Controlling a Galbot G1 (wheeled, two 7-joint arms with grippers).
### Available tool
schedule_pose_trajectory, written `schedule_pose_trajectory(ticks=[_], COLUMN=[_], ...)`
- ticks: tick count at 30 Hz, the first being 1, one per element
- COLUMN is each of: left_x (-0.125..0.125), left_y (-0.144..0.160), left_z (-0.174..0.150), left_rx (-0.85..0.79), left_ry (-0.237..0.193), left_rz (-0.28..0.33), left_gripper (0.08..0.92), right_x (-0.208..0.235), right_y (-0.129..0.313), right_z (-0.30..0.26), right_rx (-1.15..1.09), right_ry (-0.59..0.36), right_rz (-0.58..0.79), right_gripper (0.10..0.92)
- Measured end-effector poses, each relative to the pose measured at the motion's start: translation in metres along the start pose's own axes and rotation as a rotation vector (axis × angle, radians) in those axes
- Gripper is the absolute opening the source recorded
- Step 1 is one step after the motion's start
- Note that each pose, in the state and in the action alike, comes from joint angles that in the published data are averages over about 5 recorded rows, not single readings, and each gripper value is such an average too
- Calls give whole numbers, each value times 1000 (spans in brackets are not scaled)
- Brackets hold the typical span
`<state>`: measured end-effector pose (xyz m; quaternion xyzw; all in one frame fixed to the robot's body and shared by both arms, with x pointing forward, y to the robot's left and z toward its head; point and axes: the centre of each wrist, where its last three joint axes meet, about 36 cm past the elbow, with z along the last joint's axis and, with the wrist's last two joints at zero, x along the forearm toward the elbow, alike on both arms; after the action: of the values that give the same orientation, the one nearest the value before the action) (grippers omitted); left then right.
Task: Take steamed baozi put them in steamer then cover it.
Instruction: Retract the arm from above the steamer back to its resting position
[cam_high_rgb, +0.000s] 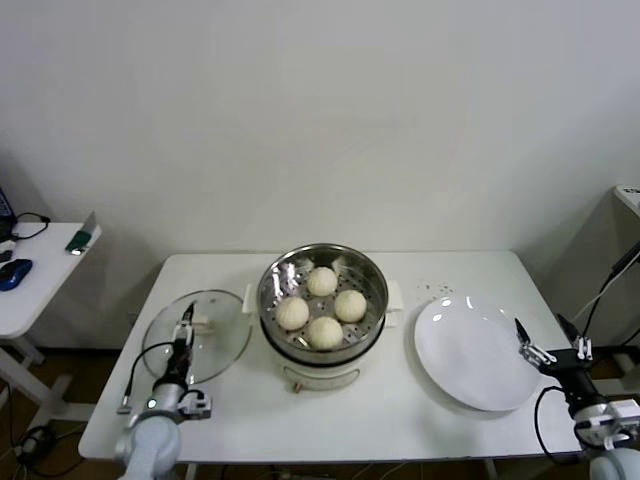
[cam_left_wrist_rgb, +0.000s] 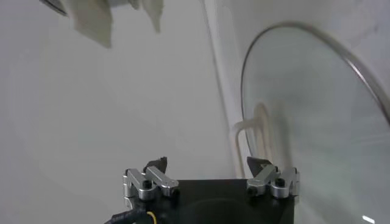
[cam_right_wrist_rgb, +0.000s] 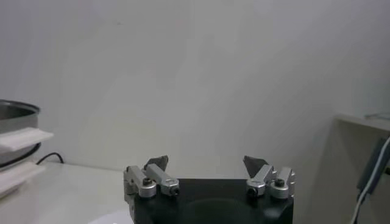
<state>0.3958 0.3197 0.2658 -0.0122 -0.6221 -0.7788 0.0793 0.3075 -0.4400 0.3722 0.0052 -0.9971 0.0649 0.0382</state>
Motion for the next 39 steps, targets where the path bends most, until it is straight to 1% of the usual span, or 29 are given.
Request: schedule_pose_trajectory(ticks=[6,11,20,23,26,33,39], left_x=[-20,-34,-50,-53,-54,-54,-54], left_y=[-6,-5,-6,-6,-7,-11,-9], left_z=[2,2,3,3,3,3,6], left_rx=[-1,2,28,40,51,68,77], left_ry=[5,7,8,8,6,4,4], left_rz=[9,-3,-6,-6,-3,16,20], left_gripper=[823,823,823,811,749,542,368], right_x=[4,6,8,9,10,12,13], right_y=[-4,-5,-4,-5,-6,-7,-9], right_z=[4,7,14,16,18,22,25], right_rx=[15,21,35,43,51,56,65], right_ry=[6,9,17,20,23,25,26], right_rz=[6,5,-7,-9,-10,-6,-2], right_gripper=[823,823,823,823,823,823,823])
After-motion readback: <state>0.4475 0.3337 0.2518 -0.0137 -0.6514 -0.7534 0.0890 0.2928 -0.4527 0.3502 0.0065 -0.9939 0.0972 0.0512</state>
